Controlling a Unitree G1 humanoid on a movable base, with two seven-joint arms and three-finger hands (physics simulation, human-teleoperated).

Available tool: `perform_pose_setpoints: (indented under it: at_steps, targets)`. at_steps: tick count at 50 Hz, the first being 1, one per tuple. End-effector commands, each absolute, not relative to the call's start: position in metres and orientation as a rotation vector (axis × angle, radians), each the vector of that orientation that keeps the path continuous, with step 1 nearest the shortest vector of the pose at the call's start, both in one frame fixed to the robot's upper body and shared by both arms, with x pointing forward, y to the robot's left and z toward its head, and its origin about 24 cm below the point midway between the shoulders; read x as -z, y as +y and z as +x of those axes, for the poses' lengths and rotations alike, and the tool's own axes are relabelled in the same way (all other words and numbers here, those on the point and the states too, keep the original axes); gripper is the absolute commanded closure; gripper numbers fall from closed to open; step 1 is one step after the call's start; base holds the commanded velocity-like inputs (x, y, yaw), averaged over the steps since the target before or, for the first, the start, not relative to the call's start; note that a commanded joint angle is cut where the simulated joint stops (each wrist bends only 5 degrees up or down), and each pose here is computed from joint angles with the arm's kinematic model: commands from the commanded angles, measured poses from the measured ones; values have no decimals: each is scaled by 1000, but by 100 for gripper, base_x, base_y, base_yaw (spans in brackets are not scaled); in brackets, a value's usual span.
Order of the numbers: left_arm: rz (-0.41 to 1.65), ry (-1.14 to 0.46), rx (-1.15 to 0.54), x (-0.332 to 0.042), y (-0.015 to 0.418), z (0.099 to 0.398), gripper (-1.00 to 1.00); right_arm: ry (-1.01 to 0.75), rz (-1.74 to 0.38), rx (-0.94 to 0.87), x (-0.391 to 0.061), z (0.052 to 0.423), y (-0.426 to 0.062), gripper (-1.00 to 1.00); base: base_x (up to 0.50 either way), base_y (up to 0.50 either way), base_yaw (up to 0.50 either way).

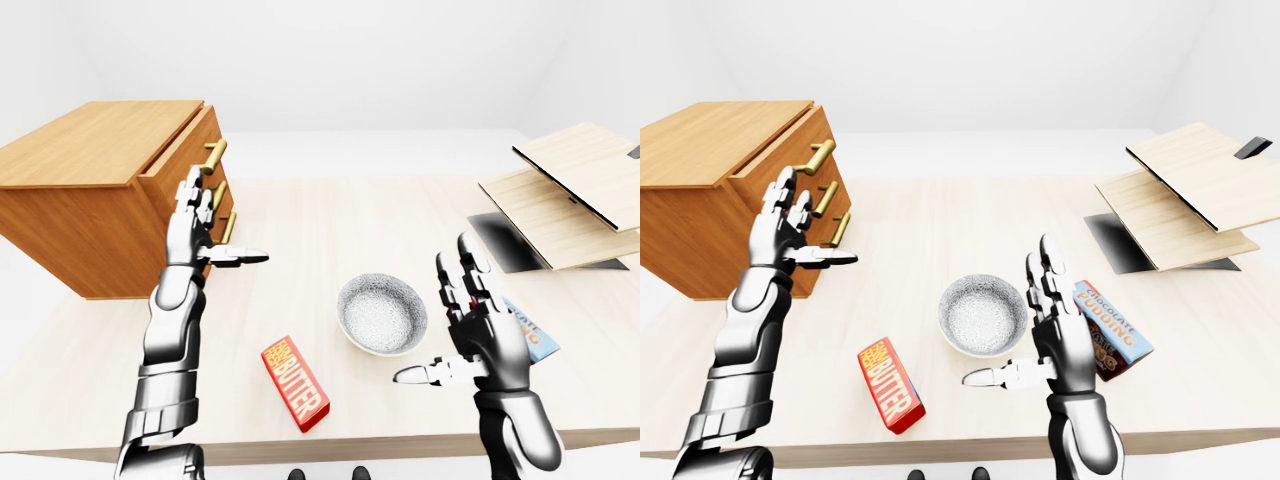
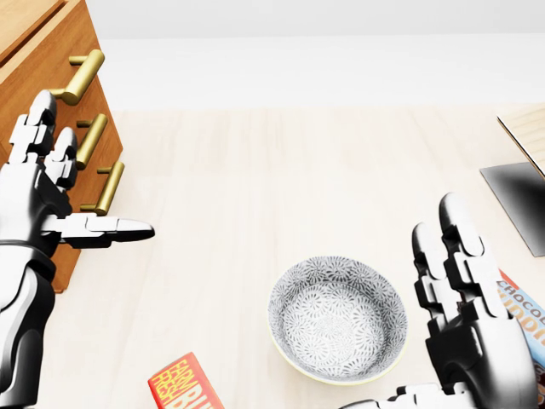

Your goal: Close the top drawer of the cabinet and put the bowl on top of it.

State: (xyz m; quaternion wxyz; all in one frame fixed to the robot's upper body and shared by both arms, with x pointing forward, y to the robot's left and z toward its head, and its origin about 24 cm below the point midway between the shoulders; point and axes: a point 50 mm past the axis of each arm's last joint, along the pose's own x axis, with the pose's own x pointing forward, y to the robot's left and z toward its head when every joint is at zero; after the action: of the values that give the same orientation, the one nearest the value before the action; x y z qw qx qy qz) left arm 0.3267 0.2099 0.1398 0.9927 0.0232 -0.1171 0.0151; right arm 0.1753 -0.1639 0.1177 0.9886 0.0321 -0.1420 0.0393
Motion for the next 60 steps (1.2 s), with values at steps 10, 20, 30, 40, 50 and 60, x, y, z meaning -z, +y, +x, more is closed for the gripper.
perform_pose_setpoints:
  at_steps: [10, 20, 30, 40, 50, 60]
  targets:
    - [29, -233, -46, -141, 217, 327, -100, -279, 59, -84, -115, 177, -161, -100, 0, 0, 0]
    - [21, -238, -60, -143, 222, 327, -100, -281, 60, -86, -115, 177, -161, -100, 0, 0, 0]
    - [14, -231, -69, -142, 225, 329, -100, -285, 64, -82, -116, 178, -162, -100, 0, 0, 0]
    - [5, -213, -87, -141, 231, 333, -100, -285, 67, -83, -116, 178, -162, -100, 0, 0, 0]
    - [-4, -188, -104, -137, 238, 336, -100, -287, 66, -83, -115, 178, -162, -100, 0, 0, 0]
    - [-21, -163, -124, -133, 245, 338, -100, -286, 65, -84, -114, 178, -162, -100, 0, 0, 0]
